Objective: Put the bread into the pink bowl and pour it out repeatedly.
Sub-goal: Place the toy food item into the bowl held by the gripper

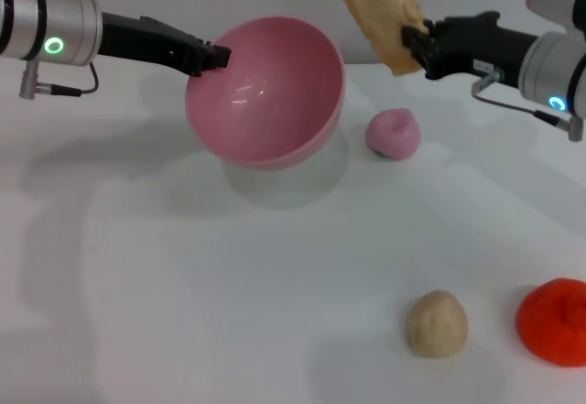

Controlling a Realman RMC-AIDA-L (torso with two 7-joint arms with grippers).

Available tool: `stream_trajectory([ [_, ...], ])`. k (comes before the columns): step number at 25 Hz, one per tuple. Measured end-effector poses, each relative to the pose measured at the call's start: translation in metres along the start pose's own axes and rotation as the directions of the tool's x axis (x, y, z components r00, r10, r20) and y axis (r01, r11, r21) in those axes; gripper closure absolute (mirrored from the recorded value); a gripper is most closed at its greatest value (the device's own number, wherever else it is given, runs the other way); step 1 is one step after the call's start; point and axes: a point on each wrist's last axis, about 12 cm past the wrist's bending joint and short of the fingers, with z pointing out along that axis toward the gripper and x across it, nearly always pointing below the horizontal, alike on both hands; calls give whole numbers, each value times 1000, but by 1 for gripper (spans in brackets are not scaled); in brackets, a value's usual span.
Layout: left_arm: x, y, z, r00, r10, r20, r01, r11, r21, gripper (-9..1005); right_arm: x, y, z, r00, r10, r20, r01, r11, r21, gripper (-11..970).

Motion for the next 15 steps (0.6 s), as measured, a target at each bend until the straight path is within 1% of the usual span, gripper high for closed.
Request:
stream_trajectory([
  [2, 2, 0, 0, 1000, -3, -3, 3, 1000, -1, 953, -7, 3, 0, 1000, -15, 20, 16, 1000, -12, 826],
  [3, 4, 0, 1, 1000, -4, -5, 4, 1000, -2, 953, -14, 7, 1, 999, -32, 39, 33, 999, -26, 827],
  [4, 4, 0, 1, 1000, -5, -7, 5, 1000, -2, 953, -14, 7, 1, 999, -32, 39, 33, 999, -26, 827],
  [7, 6, 0, 1, 1000, -9, -9, 9, 1000, -3, 953, -26, 12, -1, 996, -61, 72, 63, 997, -36, 828],
  [12, 8, 1, 0, 1000, -15, -8, 15, 1000, -10, 954, -53, 18, -4, 981, -126, 146, 132, 991, -35, 829],
  [15, 10, 2, 1, 1000, -16, -18, 15, 1000, -22, 954, -68, 27, -6, 968, -168, 189, 182, 982, -56, 830],
])
